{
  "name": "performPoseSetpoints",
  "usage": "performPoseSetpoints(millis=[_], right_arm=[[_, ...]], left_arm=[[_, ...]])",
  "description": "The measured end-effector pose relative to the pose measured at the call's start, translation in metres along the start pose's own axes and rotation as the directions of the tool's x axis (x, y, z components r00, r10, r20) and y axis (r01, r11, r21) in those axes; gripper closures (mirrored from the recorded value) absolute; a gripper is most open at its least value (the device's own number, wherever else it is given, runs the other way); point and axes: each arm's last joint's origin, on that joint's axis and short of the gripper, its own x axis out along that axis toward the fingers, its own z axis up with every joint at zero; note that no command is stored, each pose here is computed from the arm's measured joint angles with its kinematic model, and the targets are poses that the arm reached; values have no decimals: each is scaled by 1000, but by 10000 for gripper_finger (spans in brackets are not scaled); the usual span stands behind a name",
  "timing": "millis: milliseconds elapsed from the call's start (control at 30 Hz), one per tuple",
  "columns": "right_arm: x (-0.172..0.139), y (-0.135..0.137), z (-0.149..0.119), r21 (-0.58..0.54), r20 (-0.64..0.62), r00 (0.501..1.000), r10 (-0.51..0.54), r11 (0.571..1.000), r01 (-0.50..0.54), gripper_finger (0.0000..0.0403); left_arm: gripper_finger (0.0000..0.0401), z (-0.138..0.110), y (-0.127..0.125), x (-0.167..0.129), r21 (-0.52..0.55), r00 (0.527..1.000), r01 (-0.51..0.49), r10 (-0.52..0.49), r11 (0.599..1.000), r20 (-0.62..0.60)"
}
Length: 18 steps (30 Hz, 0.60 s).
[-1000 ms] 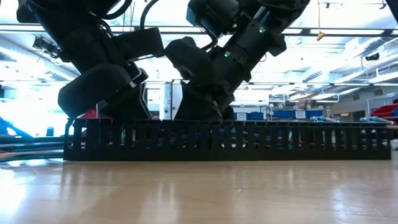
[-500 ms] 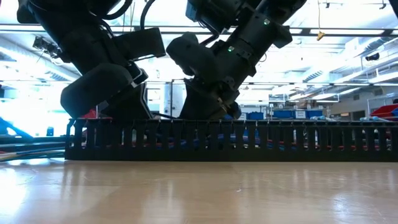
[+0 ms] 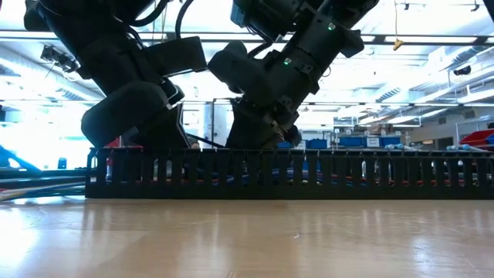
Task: Ziptie cables
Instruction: Put the zip-tied cable wires into the black cable duct
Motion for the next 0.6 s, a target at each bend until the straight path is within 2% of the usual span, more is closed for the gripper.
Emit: performPoseSetpoints(millis=[267, 600], right_arm=[[1, -2, 1, 6, -34, 999, 39, 999, -39, 403], [4, -17, 8, 55, -84, 993, 79, 996, -75, 403]], left_arm=[[401, 1, -1, 0, -6, 1000, 10, -10, 1000, 7], [401, 2, -1, 0, 11, 1000, 11, -11, 1000, 19]])
